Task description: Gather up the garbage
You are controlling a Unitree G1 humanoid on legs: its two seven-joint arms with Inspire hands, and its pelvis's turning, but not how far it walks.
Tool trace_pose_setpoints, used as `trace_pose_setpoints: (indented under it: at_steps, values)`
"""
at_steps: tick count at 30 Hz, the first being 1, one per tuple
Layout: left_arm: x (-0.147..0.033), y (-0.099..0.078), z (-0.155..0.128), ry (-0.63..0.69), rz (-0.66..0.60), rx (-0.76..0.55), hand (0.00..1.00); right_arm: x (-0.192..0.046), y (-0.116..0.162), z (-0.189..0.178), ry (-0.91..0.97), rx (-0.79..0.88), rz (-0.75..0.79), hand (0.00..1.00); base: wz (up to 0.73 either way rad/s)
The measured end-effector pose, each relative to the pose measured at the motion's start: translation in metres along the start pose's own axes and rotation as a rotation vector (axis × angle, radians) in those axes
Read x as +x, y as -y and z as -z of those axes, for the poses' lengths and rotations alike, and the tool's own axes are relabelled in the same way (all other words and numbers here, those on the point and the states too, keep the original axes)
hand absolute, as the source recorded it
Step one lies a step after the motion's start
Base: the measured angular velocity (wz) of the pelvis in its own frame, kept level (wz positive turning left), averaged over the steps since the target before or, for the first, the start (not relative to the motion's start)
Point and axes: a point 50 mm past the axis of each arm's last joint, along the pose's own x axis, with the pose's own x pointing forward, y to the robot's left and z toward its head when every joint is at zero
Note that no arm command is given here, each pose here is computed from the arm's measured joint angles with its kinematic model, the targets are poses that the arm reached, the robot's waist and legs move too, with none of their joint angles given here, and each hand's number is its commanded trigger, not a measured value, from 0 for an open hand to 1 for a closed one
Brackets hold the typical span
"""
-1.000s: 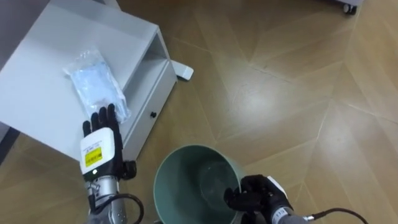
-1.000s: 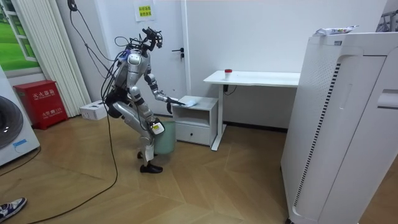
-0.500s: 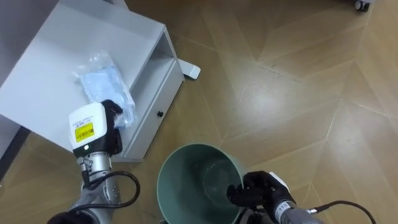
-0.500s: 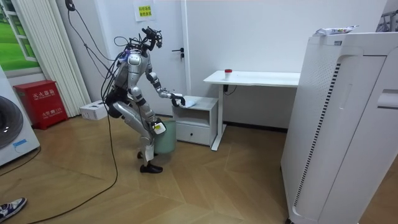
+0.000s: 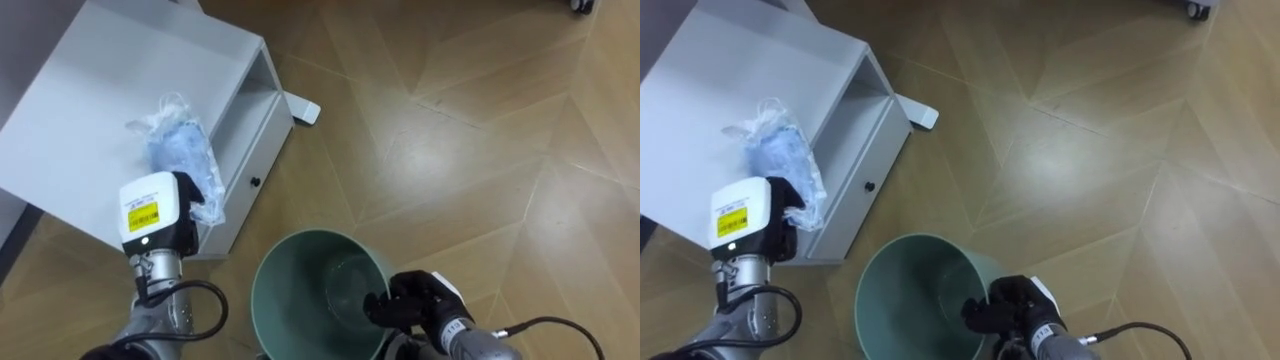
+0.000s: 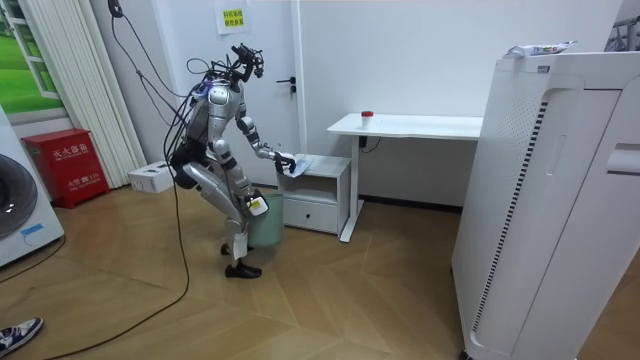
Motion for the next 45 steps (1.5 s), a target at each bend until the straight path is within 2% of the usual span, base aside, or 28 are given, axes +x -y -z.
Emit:
trace_pose_setpoints:
  at_steps: [3, 9, 15, 18, 20, 24, 29, 32, 38, 45]
  values:
    - [0.000, 0.000, -0.001, 0.003, -0.002, -0.001, 1.00, 0.000, 0.002, -0.002, 0.005, -0.002, 0.012, 1.00, 0.00]
    - [-0.013, 0.010, 0.001, -0.014, 0.006, -0.048, 1.00, -0.003, 0.001, -0.004, 0.030, -0.011, 0.051, 1.00, 0.00]
    - [-0.019, 0.011, -0.016, 0.034, -0.026, -0.188, 1.00, -0.006, 0.002, -0.002, 0.062, -0.025, 0.093, 1.00, 0.01]
    - [-0.035, 0.015, -0.018, 0.068, -0.052, -0.266, 1.00, -0.012, 0.001, 0.008, 0.071, -0.025, 0.096, 1.00, -0.10]
    - [-0.054, 0.023, -0.014, 0.073, -0.030, -0.309, 1.00, -0.017, -0.001, 0.015, 0.079, -0.037, 0.096, 1.00, -0.11]
    - [-0.072, 0.029, -0.011, 0.081, -0.004, -0.354, 1.00, -0.021, 0.002, 0.020, 0.088, -0.025, 0.114, 1.00, -0.05]
    - [-0.108, 0.047, -0.010, 0.050, 0.146, -0.413, 1.00, -0.027, -0.001, 0.031, 0.092, 0.015, 0.117, 1.00, -0.06]
    - [-0.121, 0.056, -0.019, 0.076, 0.239, -0.434, 1.00, -0.028, -0.004, 0.033, 0.100, 0.017, 0.103, 1.00, -0.02]
    - [-0.143, 0.069, -0.036, 0.099, 0.424, -0.490, 1.00, -0.027, -0.016, 0.032, 0.108, 0.026, 0.051, 1.00, -0.10]
    - [-0.161, 0.078, -0.039, 0.064, 0.569, -0.553, 1.00, -0.026, -0.020, 0.030, 0.126, 0.060, 0.024, 1.00, 0.00]
